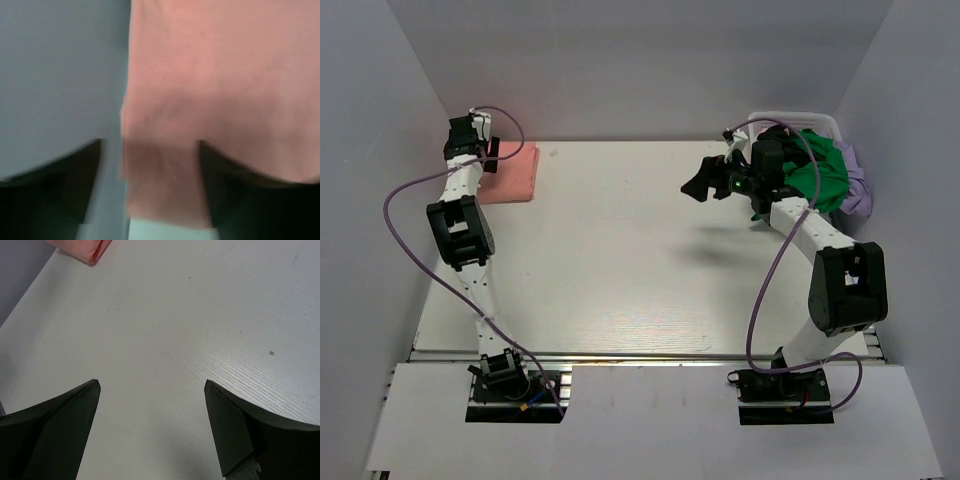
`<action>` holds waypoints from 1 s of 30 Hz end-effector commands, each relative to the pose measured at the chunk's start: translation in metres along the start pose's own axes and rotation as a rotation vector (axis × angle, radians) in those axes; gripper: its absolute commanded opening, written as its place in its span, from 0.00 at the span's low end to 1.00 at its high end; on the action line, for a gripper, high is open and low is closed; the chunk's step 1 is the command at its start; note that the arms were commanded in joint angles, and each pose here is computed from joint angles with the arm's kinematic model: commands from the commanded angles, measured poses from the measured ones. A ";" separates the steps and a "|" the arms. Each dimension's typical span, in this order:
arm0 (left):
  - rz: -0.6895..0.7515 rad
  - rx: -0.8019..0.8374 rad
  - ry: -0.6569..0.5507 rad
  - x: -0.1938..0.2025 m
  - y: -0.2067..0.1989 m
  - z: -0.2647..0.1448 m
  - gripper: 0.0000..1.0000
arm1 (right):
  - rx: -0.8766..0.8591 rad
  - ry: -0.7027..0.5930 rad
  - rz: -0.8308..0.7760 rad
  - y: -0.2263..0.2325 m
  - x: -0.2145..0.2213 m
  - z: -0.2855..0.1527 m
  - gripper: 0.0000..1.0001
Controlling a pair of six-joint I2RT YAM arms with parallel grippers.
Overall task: Fold and stack the t-shirts
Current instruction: Put the neatly folded tshirt into the corner of the board with the left arm
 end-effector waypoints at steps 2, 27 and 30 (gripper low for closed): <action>-0.054 -0.048 -0.093 -0.032 0.013 -0.024 1.00 | -0.006 -0.031 -0.034 -0.002 -0.016 0.000 0.90; -0.316 0.551 -0.109 0.032 -0.190 -0.240 1.00 | 0.208 0.060 0.208 0.003 0.042 -0.043 0.90; -0.272 0.608 -0.101 0.057 -0.222 -0.276 1.00 | 0.221 0.065 0.235 0.007 0.055 -0.051 0.90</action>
Point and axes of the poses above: each gripper's point midway between its finger pads, its own z axis out along the fingers, its own y axis along the line the jaws close on, x = y × z, the point moved 7 cm from there along -z, back along the fingers, and after that the axes turned 8 degrees about -z, right-handed, at the moved point
